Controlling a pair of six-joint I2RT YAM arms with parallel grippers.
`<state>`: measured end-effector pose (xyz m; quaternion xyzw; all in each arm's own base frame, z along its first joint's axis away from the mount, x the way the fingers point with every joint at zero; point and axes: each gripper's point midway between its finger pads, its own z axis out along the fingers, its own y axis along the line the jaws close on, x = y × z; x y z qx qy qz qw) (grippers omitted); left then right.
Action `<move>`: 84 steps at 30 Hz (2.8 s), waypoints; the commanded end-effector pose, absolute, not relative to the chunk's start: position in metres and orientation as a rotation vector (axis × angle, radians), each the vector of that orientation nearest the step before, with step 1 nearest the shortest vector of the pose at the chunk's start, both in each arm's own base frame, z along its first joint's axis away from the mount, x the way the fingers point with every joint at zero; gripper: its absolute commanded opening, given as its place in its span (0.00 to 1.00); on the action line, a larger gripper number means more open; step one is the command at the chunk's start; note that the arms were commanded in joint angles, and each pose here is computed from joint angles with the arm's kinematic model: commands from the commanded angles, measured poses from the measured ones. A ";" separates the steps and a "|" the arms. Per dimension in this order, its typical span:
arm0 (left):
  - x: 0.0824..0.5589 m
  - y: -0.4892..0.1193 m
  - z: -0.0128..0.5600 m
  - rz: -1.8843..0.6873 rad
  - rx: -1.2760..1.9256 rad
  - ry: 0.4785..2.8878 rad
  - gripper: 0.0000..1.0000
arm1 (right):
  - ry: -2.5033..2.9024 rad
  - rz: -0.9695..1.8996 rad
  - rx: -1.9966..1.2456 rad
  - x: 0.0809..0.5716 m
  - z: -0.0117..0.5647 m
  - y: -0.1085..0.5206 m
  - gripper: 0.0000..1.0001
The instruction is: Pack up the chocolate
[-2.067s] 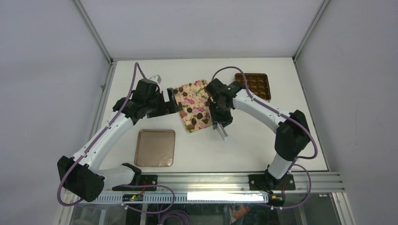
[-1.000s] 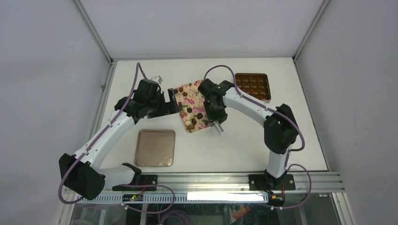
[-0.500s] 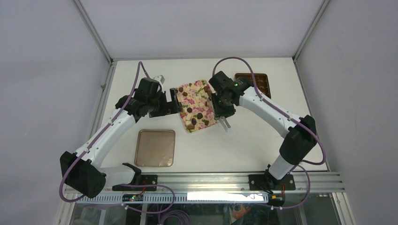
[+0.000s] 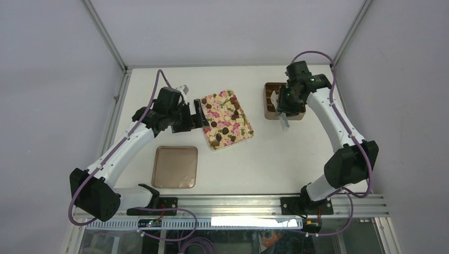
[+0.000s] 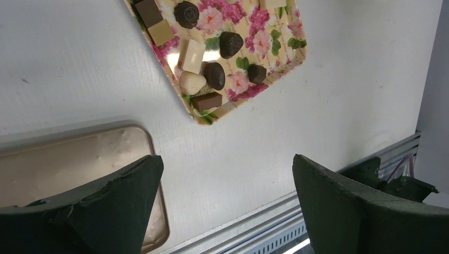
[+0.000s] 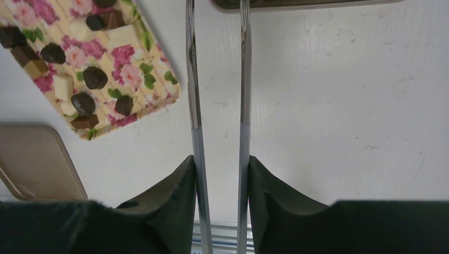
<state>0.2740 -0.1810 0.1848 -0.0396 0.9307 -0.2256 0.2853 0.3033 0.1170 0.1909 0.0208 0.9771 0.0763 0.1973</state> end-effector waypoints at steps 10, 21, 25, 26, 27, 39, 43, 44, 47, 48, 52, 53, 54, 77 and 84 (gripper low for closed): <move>0.280 -0.192 0.195 -0.668 -0.076 2.454 0.99 | 2.743 0.306 0.284 0.379 0.184 0.048 0.04; 0.280 -0.188 0.188 -0.628 -0.052 2.475 0.99 | 2.740 0.263 0.375 0.417 0.172 0.019 0.03; 0.281 -0.188 0.185 -0.615 -0.042 2.486 0.99 | 2.741 0.245 0.393 0.427 0.169 0.013 0.04; 0.282 -0.188 0.185 -0.611 -0.039 2.486 0.99 | 2.742 0.240 0.395 0.430 0.167 0.012 0.04; 0.282 -0.187 0.185 -0.607 -0.038 2.487 0.99 | 2.749 0.231 0.401 0.432 0.165 0.011 0.04; 0.286 -0.178 0.183 -0.540 -0.079 2.485 0.99 | 2.768 0.215 0.444 0.443 0.146 -0.001 0.11; 0.286 -0.178 0.184 -0.538 -0.089 2.481 0.99 | 2.766 0.208 0.449 0.445 0.144 -0.002 0.25; 0.286 -0.178 0.184 -0.537 -0.088 2.481 0.99 | 2.766 0.204 0.450 0.445 0.144 -0.003 0.28; 0.287 -0.179 0.184 -0.539 -0.084 2.483 0.99 | 2.763 0.210 0.447 0.446 0.145 -0.002 0.35; 0.286 -0.179 0.184 -0.541 -0.083 2.485 0.99 | 2.763 0.211 0.444 0.446 0.145 -0.002 0.37; 0.285 -0.179 0.183 -0.547 -0.083 2.490 0.99 | 2.756 0.209 0.439 0.445 0.149 -0.002 0.42; 0.285 -0.179 0.183 -0.547 -0.083 2.489 0.99 | 2.752 0.209 0.435 0.445 0.151 -0.002 0.43; 0.285 -0.180 0.183 -0.549 -0.082 2.489 0.99 | 2.748 0.210 0.431 0.445 0.152 -0.002 0.44; 0.282 -0.185 0.182 -0.590 -0.067 2.504 0.99 | 2.665 0.365 0.204 0.365 0.208 0.075 0.15; 0.276 -0.182 0.181 -0.587 -0.073 2.503 0.99 | 2.697 0.447 0.042 0.319 0.204 0.125 0.16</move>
